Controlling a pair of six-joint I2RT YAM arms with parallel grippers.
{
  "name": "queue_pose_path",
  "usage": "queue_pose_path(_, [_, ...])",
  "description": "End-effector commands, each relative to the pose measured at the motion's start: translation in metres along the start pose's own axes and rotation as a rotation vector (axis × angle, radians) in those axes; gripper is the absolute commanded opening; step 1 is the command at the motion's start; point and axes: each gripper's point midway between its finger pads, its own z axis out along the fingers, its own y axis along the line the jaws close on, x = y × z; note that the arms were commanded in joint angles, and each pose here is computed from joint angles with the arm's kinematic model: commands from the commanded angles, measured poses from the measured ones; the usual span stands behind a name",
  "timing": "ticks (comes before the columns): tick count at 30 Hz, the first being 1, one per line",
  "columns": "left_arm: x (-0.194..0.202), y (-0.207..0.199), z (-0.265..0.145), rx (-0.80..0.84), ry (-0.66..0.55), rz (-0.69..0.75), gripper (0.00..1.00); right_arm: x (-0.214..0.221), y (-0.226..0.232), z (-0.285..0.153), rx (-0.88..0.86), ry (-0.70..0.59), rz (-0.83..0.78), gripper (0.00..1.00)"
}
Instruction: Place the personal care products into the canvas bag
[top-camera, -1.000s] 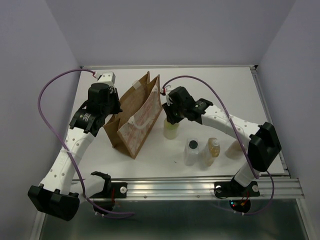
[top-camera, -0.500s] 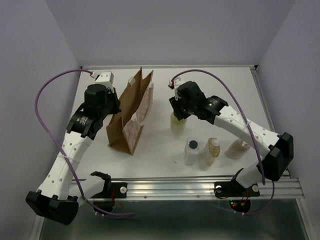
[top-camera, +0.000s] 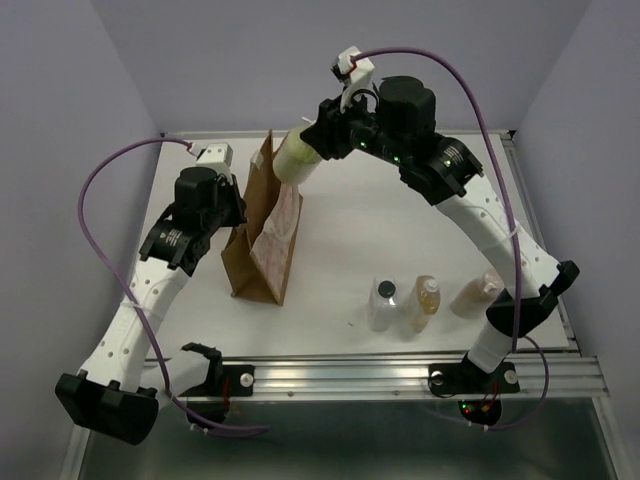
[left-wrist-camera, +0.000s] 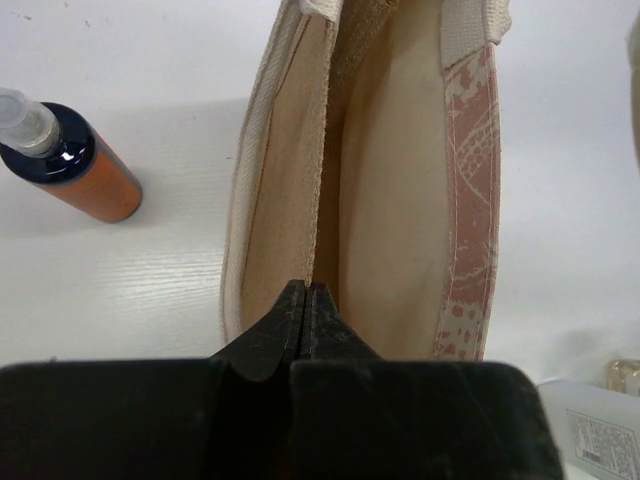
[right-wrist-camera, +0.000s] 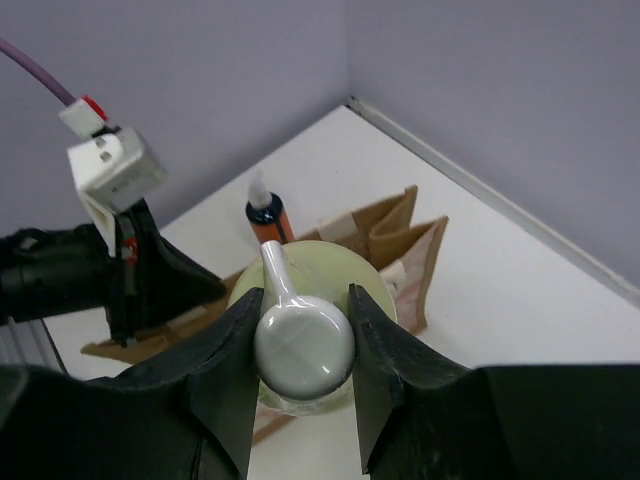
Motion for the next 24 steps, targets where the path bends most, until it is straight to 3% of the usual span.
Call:
queue_pose_path(1, [-0.011, -0.009, 0.003, 0.034, -0.046, -0.012, 0.0, -0.082, 0.034, 0.003, -0.172, -0.28, -0.029, 0.01])
queue_pose_path(4, [-0.007, -0.008, 0.007, 0.027, -0.032, -0.016, 0.0, -0.093, 0.046, 0.017, -0.242, -0.331, -0.001, 0.01])
queue_pose_path(7, [-0.006, -0.004, 0.008, 0.005, -0.026, -0.015, 0.0, -0.077, 0.057, 0.04, -0.301, -0.296, 0.03, 0.01])
queue_pose_path(13, [-0.009, 0.005, 0.005, -0.05, -0.045, -0.036, 0.0, -0.025, 0.067, 0.06, -0.314, -0.168, 0.05, 0.01])
queue_pose_path(19, [-0.013, 0.009, 0.004, -0.071, -0.06, -0.055, 0.0, 0.025, 0.037, 0.056, -0.154, -0.029, 0.041, 0.01])
queue_pose_path(24, [-0.011, 0.006, 0.009, -0.058, -0.048, -0.051, 0.0, 0.062, 0.053, 0.073, -0.222, 0.079, 0.034, 0.01])
